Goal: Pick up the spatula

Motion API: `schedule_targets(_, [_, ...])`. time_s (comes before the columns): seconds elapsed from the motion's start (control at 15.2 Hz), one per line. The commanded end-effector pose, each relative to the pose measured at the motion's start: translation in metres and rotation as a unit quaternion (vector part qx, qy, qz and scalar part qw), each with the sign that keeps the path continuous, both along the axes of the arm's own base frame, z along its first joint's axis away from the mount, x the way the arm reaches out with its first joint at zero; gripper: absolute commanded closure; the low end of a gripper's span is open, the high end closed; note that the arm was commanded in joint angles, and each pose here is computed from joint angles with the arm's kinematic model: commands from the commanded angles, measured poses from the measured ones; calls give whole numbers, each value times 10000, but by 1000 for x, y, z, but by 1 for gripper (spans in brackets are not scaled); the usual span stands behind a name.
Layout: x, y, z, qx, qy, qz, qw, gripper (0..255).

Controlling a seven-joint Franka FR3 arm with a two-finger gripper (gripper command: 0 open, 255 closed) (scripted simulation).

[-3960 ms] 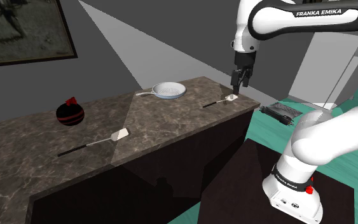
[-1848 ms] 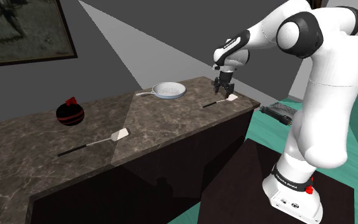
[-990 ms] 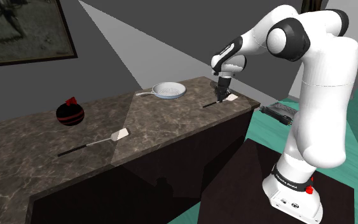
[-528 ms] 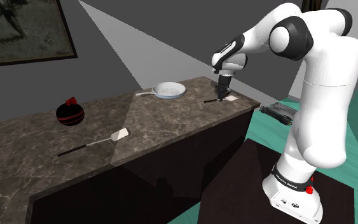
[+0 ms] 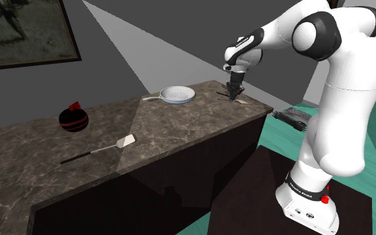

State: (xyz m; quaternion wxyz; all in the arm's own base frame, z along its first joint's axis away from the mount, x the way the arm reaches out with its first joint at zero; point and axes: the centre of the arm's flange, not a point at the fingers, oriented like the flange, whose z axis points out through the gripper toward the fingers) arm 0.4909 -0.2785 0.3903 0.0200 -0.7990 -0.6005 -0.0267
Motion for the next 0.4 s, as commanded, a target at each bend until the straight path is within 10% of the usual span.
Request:
schedule_targets(0.0, [0,1,10,-1,3,1,10000,255])
schedule_targets(0.33, [0,1,27,-1,3,0,10000,255])
